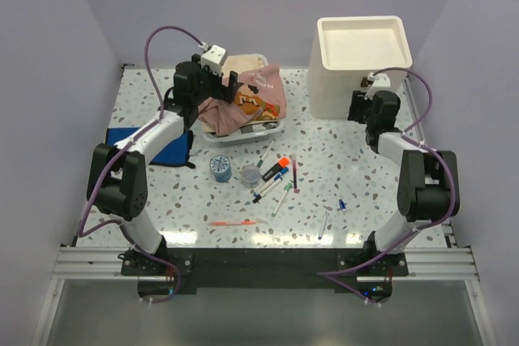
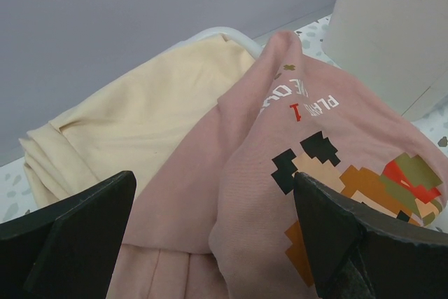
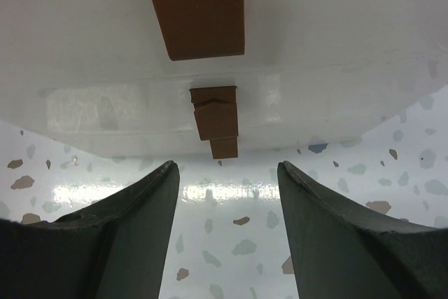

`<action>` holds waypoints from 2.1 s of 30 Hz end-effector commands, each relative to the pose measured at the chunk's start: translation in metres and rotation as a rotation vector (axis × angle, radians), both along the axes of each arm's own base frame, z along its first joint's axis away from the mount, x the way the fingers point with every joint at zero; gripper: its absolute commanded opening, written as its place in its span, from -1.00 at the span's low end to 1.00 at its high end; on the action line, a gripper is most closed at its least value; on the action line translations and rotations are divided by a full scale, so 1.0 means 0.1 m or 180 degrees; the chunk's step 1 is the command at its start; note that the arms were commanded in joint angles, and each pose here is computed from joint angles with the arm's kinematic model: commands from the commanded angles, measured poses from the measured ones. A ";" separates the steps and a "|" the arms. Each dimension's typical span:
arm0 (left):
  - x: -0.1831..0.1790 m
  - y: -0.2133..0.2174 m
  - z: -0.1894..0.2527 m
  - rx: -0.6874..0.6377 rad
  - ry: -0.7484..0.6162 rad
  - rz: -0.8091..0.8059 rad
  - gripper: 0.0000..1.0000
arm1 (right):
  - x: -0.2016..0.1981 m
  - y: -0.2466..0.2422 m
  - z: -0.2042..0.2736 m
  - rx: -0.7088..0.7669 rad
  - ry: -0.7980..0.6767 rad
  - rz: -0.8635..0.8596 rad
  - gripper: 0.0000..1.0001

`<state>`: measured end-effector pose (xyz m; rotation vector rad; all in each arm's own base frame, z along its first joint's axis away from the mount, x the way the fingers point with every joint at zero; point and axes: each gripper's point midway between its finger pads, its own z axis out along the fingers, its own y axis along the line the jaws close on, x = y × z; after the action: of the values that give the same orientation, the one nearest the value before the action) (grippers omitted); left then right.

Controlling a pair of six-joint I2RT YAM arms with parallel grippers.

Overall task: Sort the stationery into containers
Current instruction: Open the drawer in the storage box.

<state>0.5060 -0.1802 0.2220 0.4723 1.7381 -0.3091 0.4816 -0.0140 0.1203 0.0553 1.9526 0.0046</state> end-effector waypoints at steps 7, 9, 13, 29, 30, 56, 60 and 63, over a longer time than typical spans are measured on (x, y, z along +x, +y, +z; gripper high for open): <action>0.10 0.05 0.27 -0.0016 -0.0263 0.0066 1.00 | 0.28 -0.14 0.48 -0.0086 -0.0521 -0.0169 0.25; 0.12 0.04 0.30 -0.0027 -0.0285 0.0067 1.00 | 0.29 -0.15 0.50 -0.0082 -0.0550 -0.0161 0.25; 0.14 0.01 0.48 -0.0115 -0.0386 0.0058 1.00 | 0.32 -0.14 0.50 -0.0076 -0.0546 -0.0157 0.23; 0.14 -0.14 0.84 -0.0281 -0.0578 -0.0053 1.00 | 0.40 -0.23 0.45 -0.0087 -0.0565 -0.0251 -0.06; 0.13 -0.15 0.84 -0.0277 -0.0580 -0.0054 1.00 | 0.41 -0.24 0.45 -0.0092 -0.0574 -0.0265 -0.07; 0.12 -0.26 0.67 -0.0264 -0.0560 -0.0093 1.00 | 0.38 -0.23 0.40 0.0321 -0.0721 -0.0772 -0.60; 0.12 -0.30 0.61 -0.0244 -0.0543 -0.0110 1.00 | 0.48 -0.23 0.44 0.0301 -0.0787 -0.0725 -0.92; 0.13 -0.31 0.60 -0.0249 -0.0545 -0.0104 1.00 | 0.53 -0.19 0.46 0.0365 -0.0783 -0.0677 -1.00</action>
<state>0.5164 -0.2067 0.2720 0.4735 1.6006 -0.3407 0.5153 -0.0308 0.1323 0.2938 1.8076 -0.0386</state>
